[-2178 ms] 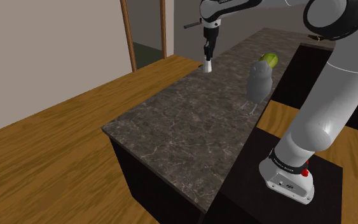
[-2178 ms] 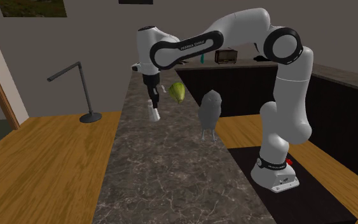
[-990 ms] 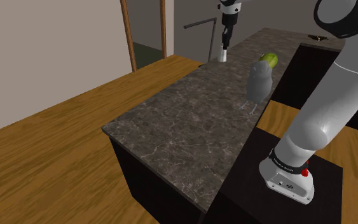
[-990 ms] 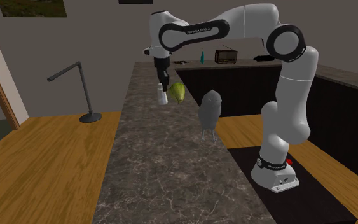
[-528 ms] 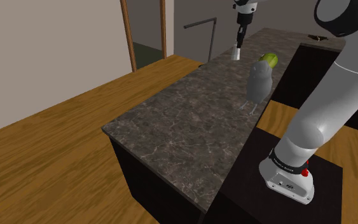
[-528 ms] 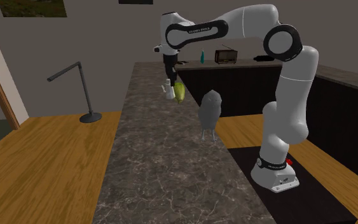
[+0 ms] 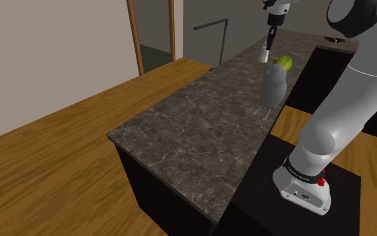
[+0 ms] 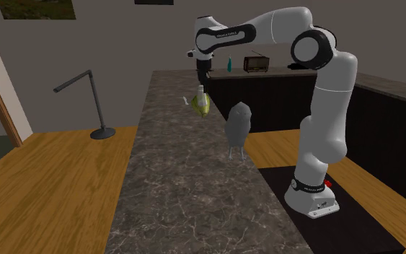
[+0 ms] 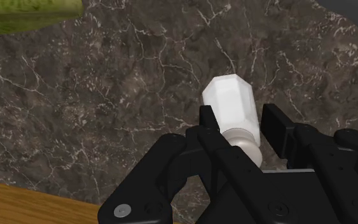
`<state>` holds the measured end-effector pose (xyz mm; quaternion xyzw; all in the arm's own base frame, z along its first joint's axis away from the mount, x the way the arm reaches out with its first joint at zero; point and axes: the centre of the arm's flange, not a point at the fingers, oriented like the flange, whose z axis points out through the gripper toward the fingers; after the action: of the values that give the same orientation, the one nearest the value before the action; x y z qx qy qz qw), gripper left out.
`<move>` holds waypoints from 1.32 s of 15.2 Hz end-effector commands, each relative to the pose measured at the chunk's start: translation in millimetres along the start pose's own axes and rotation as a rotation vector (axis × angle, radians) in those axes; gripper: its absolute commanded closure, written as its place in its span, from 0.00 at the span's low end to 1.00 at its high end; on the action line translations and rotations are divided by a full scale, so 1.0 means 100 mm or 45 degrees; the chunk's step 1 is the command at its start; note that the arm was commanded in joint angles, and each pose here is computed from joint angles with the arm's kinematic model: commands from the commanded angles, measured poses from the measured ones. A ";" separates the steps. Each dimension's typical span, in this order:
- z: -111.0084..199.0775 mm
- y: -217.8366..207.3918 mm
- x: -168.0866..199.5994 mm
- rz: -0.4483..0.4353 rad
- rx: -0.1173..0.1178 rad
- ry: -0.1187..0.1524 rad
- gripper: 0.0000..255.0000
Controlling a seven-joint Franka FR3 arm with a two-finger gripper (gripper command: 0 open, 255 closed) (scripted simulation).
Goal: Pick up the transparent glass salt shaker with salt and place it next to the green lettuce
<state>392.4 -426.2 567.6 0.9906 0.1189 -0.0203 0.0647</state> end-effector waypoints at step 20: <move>0.57 1.16 -1.30 -0.003 0.000 0.000 1.00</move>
<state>291.8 -575.6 537.1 0.9905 0.1200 -0.0205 0.0646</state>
